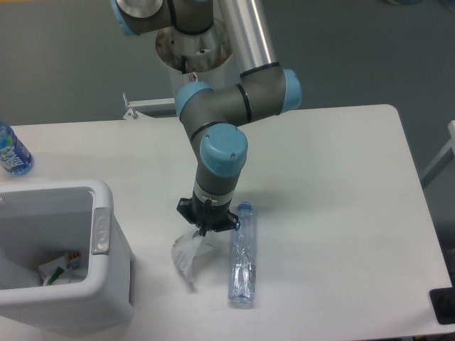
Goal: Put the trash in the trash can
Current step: 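Close the gripper on the crumpled white tissue, then lift the tissue and carry it over the white trash bin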
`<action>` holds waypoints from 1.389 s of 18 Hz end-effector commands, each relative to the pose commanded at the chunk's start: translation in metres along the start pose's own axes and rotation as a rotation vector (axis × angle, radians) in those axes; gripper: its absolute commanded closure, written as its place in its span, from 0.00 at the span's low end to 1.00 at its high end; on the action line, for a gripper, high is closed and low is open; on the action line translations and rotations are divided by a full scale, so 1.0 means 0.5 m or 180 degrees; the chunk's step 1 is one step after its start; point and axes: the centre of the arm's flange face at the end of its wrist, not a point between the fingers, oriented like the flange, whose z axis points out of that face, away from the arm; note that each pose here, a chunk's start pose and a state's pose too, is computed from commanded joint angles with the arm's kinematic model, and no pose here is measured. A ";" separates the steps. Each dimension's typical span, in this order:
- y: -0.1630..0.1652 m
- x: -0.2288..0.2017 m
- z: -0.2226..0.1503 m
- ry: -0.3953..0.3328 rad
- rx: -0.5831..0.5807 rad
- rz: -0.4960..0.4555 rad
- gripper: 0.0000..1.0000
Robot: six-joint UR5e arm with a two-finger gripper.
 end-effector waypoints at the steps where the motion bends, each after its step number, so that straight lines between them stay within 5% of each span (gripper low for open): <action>1: -0.005 0.005 -0.021 0.0061 0.0119 -0.0004 1.00; 7: -0.071 -0.044 -0.269 0.0273 0.1127 -0.0430 1.00; 17: -0.151 0.051 -0.531 0.0455 0.1844 -0.0860 1.00; 20: -0.171 0.150 -0.564 0.0570 0.1900 -0.0738 1.00; 25: -0.195 0.324 -0.487 0.0832 0.1660 -0.0374 1.00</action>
